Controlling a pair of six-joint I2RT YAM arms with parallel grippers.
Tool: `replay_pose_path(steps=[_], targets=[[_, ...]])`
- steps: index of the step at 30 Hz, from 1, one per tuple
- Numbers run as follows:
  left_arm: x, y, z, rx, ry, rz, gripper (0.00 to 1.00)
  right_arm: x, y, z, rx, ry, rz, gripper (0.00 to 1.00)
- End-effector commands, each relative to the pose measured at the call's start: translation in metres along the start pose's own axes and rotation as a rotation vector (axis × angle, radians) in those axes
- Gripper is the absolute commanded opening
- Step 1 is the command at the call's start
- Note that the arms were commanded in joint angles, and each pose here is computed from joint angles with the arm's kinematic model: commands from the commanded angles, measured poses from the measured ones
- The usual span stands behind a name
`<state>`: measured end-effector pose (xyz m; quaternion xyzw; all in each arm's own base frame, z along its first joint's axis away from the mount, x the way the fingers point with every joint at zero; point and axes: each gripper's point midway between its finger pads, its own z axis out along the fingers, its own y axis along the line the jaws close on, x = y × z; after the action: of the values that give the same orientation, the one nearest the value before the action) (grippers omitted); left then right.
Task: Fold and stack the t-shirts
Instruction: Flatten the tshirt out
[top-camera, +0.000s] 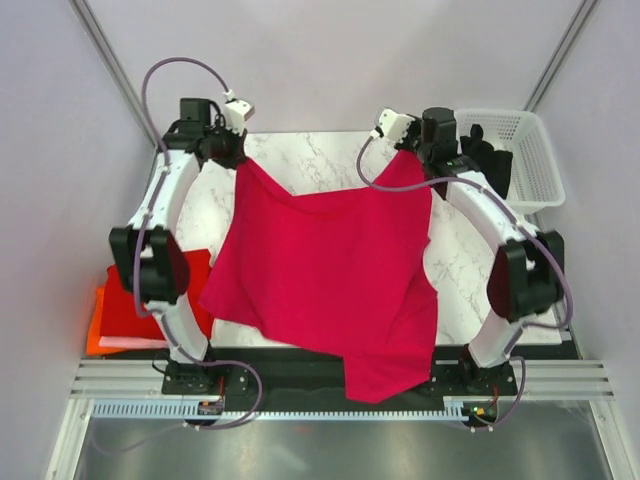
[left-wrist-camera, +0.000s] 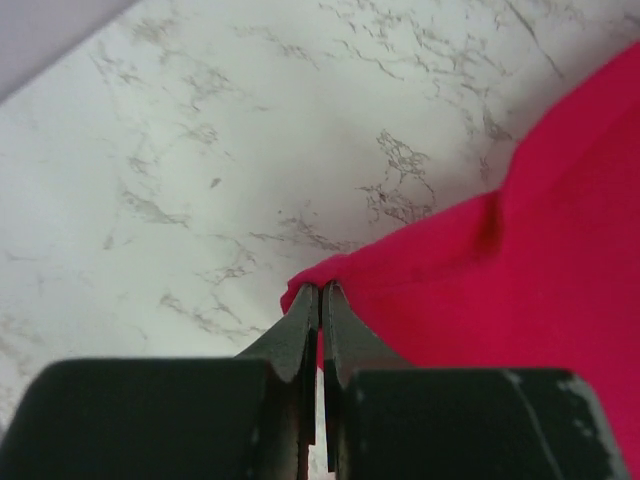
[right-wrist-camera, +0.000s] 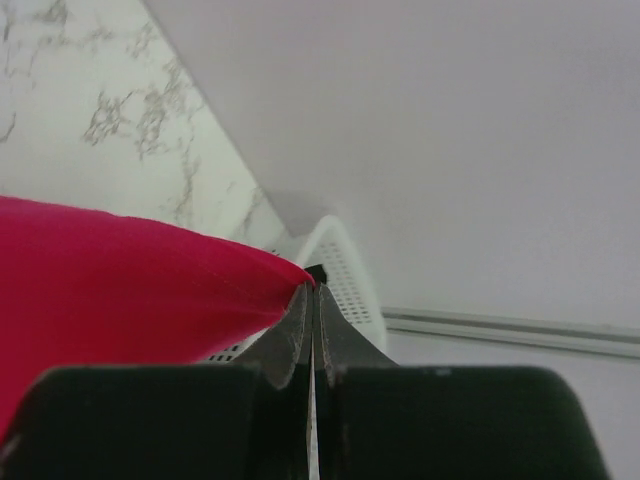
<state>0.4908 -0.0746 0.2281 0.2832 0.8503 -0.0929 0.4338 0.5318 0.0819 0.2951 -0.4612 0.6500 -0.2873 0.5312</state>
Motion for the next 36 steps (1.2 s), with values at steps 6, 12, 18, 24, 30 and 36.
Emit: replay_pose_path(steps=[6, 12, 18, 24, 30, 36], targets=[[0.001, 0.039, 0.082, -0.042, 0.017, -0.023, 0.02, 0.075, 0.032, 0.105, 0.027, 0.182, -0.006, 0.0], [0.008, 0.062, 0.127, -0.092, 0.004, -0.034, 0.02, 0.085, 0.017, 0.164, 0.102, 0.205, 0.014, 0.0], [-0.005, 0.094, 0.151, -0.208, -0.046, -0.04, 0.02, 0.088, 0.024, 0.201, 0.127, 0.192, -0.01, 0.0], [-0.026, 0.117, 0.154, -0.278, -0.12, -0.02, 0.02, 0.09, 0.029, 0.219, 0.159, 0.174, -0.029, 0.0], [-0.043, 0.115, 0.147, -0.264, -0.168, -0.003, 0.02, 0.089, 0.024, 0.209, 0.155, 0.188, 0.011, 0.0], [-0.048, 0.091, 0.119, -0.177, -0.155, 0.062, 0.02, 0.084, 0.03, 0.157, 0.012, 0.205, 0.041, 0.0]])
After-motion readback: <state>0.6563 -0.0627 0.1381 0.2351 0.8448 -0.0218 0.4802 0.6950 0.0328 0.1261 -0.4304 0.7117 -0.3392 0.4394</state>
